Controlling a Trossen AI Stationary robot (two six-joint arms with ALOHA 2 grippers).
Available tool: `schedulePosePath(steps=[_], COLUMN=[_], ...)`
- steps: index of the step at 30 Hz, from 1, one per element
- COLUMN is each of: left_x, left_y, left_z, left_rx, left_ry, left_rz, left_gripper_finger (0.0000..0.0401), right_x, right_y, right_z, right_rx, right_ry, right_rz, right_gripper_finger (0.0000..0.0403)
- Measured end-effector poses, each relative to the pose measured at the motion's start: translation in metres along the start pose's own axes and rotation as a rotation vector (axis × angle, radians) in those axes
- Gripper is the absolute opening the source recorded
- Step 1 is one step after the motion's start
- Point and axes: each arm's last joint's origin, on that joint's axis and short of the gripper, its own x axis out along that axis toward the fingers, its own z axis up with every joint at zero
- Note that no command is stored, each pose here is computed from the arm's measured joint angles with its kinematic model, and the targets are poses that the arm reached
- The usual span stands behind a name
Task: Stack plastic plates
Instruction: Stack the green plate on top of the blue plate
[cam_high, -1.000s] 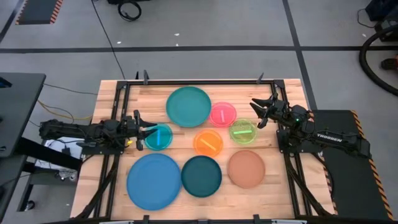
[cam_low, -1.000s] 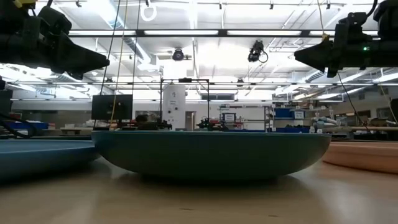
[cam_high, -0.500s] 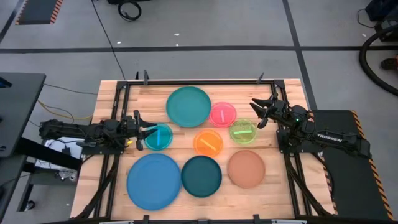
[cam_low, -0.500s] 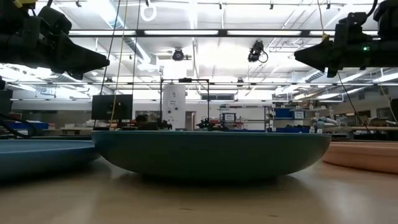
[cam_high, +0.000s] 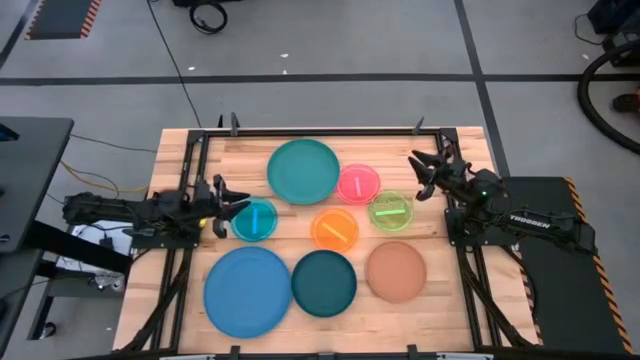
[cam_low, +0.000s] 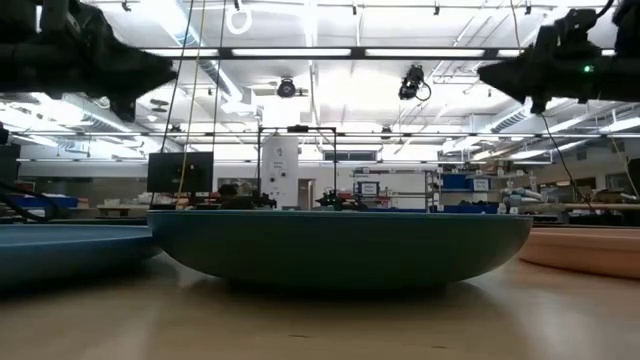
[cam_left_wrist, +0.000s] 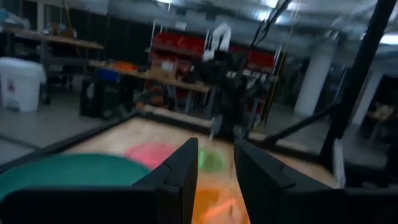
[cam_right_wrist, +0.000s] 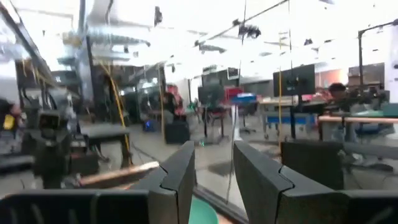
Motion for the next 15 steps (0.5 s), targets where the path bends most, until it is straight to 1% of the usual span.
schedulePosePath(steps=[3,7,11,13,15], left_x=[0.0,0.0,-0.001,-0.002,-0.002], left_y=[-0.001,-0.001,-0.002,-0.003,-0.003], left_z=[0.003,0.005,0.012,0.018,0.019], left_rx=[-0.01,-0.044,-0.103,-0.147,-0.164], left_ry=[-0.028,-0.054,-0.123,-0.175,-0.191], left_rz=[-0.005,-0.011,-0.028,-0.042,-0.047], left_gripper_finger=[0.0112,0.0112,0.0112,0.0112,0.0112], right_x=[0.0,0.0,0.0,0.0,0.001], right_y=[0.001,0.004,0.004,0.006,0.007], right_z=[0.004,0.004,0.004,0.003,0.002], right_rx=[0.05,0.153,0.29,0.292,0.28], right_ry=[-0.039,-0.031,-0.018,-0.006,0.012], right_rz=[0.039,0.135,0.151,0.197,0.216], right_gripper_finger=[0.0121,0.0121,0.0121,0.0121,0.0121])
